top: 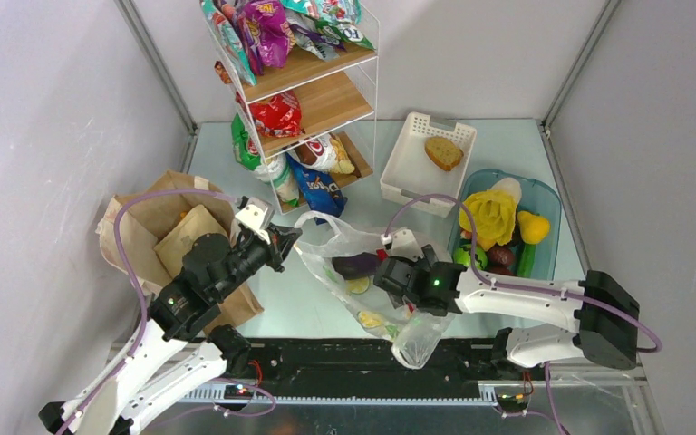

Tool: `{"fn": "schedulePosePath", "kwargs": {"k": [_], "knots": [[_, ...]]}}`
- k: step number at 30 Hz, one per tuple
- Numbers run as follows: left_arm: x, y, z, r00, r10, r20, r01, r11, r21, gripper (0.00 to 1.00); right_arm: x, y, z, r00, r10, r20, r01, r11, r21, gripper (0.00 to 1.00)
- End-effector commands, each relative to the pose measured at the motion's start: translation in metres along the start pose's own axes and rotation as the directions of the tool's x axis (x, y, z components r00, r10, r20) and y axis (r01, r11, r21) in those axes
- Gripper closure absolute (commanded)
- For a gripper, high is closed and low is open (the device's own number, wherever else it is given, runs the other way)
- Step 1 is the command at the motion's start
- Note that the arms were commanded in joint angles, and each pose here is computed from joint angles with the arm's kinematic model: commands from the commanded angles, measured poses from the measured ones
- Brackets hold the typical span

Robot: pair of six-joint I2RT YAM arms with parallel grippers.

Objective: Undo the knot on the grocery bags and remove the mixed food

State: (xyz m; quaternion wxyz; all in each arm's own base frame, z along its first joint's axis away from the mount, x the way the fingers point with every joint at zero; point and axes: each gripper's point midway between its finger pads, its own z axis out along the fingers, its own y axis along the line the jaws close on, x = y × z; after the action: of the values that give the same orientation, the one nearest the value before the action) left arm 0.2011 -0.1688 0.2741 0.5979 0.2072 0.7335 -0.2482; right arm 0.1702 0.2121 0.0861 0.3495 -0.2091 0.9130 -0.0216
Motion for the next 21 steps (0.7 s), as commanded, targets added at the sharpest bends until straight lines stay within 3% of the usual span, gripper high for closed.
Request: {"fn": "schedulePosePath", "kwargs": {"k": [1,8,14,21], "knots": [[-0.007,0.002,-0.001,0.999,0.018,0.030,-0.018,1.000,-0.010,1.00,-0.017,-0.022,-0.007,0.995,0.081,0.059,-0.086,0.994,0.072,0.14],[-0.008,0.002,-0.002,0.999,0.018,0.035,-0.018,1.000,-0.011,1.00,-0.013,-0.008,0.015,0.990,0.136,0.033,-0.134,0.989,-0.058,0.06],[-0.007,0.001,-0.001,0.999,0.018,0.030,-0.018,1.000,-0.005,1.00,-0.020,0.010,0.027,0.989,0.142,0.049,-0.136,0.984,-0.118,0.08],[-0.008,0.001,-0.002,0.999,0.016,0.034,-0.016,1.000,-0.004,1.00,-0.005,0.013,0.056,0.985,0.171,-0.024,-0.173,0.975,-0.138,0.08]]}}
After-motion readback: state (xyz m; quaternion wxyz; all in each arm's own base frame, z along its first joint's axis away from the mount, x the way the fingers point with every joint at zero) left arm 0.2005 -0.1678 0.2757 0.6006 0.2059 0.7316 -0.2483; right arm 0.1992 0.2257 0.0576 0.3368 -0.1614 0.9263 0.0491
